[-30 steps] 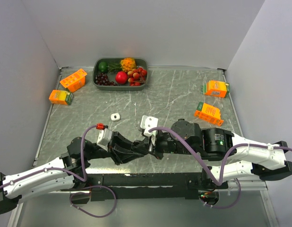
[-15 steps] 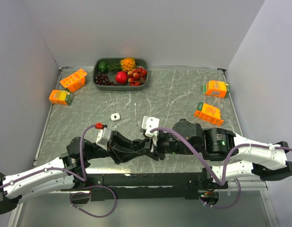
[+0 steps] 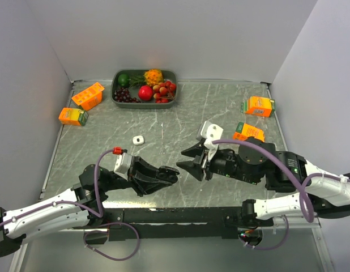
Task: Insert the wireless bluetooth earbuds into the charging case
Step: Adjust the earbud with the charging case, then close the charging case.
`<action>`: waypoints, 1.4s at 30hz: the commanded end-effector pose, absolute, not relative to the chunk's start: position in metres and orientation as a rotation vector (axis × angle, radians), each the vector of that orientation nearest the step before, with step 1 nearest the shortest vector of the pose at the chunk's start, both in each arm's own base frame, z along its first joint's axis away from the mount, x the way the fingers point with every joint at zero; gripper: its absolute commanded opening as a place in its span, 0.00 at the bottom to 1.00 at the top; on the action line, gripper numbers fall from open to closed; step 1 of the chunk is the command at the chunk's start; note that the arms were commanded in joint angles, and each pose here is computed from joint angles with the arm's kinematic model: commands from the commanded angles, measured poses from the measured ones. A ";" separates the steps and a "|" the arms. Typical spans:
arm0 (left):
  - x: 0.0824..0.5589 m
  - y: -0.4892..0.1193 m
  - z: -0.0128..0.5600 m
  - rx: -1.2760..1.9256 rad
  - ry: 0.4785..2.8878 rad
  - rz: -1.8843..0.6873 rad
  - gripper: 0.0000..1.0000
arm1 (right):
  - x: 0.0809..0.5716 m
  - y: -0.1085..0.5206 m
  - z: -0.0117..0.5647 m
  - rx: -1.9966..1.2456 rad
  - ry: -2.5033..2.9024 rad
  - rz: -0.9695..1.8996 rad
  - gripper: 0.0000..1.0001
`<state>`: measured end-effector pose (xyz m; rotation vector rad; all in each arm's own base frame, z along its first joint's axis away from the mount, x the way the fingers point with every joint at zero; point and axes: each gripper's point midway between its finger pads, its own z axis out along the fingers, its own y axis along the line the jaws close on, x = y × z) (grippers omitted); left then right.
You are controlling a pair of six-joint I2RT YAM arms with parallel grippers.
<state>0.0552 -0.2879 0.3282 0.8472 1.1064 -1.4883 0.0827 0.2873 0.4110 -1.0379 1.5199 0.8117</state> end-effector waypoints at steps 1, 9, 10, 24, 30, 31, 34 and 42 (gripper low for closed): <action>0.051 -0.284 0.359 0.828 1.011 -1.509 0.01 | 0.091 0.294 0.402 -1.029 1.564 0.749 0.48; 0.048 -0.284 0.359 0.842 1.000 -1.517 0.01 | 0.100 0.298 0.390 -1.018 1.598 0.690 0.49; 0.047 -0.284 0.358 0.851 0.997 -1.519 0.01 | 0.102 0.296 0.390 -0.984 1.618 0.694 0.49; 0.044 -0.284 0.353 0.883 0.975 -1.508 0.01 | 0.111 0.299 0.362 -1.013 1.767 0.743 0.43; 0.047 -0.284 0.354 0.866 0.980 -1.493 0.01 | 0.099 0.307 0.359 -1.085 1.763 0.799 0.41; 0.049 -0.284 0.354 0.861 0.984 -1.490 0.01 | 0.095 0.308 0.360 -1.096 1.756 0.815 0.41; 0.052 -0.283 0.354 0.845 0.998 -1.476 0.01 | 0.091 0.309 0.362 -1.097 1.739 0.836 0.41; 0.056 -0.283 0.352 0.821 1.023 -1.468 0.01 | 0.081 0.311 0.365 -1.130 1.710 0.852 0.39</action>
